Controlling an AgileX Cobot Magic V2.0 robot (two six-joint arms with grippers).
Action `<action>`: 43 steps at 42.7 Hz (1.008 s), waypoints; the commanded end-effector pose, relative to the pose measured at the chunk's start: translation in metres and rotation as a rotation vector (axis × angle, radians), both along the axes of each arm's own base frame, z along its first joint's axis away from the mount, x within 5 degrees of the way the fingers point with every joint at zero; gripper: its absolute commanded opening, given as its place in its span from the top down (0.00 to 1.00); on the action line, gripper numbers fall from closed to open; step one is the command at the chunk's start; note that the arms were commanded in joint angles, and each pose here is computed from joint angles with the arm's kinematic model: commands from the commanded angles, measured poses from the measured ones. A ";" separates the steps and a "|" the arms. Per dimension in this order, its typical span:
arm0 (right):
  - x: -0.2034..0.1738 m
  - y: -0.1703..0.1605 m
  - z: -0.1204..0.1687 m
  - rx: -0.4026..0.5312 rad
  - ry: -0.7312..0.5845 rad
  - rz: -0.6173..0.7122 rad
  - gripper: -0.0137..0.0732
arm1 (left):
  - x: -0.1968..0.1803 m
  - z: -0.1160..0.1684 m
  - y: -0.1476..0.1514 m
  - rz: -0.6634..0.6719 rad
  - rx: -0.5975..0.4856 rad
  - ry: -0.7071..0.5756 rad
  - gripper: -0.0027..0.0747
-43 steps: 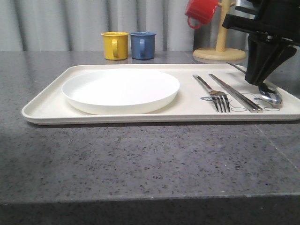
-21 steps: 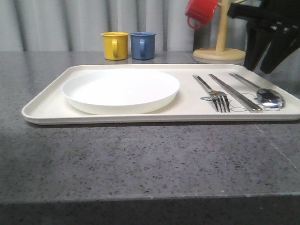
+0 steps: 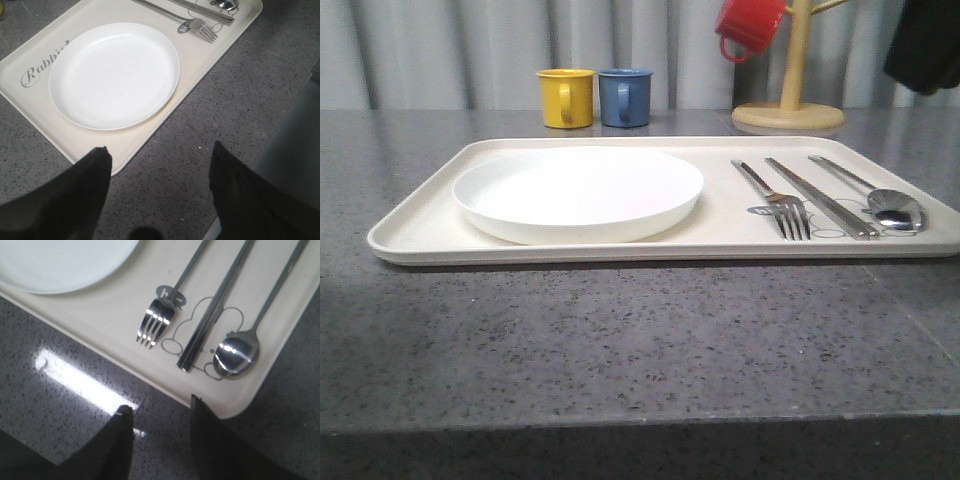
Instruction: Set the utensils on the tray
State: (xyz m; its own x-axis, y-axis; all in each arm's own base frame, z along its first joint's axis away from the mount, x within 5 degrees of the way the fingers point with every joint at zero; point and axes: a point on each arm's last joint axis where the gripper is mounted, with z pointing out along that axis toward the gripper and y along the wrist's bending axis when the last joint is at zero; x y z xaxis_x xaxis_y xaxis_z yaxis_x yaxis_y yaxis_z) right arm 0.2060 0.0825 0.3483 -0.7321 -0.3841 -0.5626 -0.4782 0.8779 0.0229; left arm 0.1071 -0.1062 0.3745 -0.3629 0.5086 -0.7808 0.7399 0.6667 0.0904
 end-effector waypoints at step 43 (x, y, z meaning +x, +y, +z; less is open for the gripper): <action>-0.162 -0.058 0.027 0.186 -0.446 -0.043 0.59 | 0.002 0.016 -0.003 -0.004 -0.091 -0.083 0.57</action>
State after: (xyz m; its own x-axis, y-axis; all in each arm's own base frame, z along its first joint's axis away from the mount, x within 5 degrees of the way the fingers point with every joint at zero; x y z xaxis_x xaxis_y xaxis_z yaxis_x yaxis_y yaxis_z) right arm 0.0405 0.0242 0.3633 -0.4796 -0.2720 -0.8343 -0.4600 0.8876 -0.0250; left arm 0.1081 -0.1070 0.3762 -0.3488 0.4969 -0.7946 0.7384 0.6679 0.0935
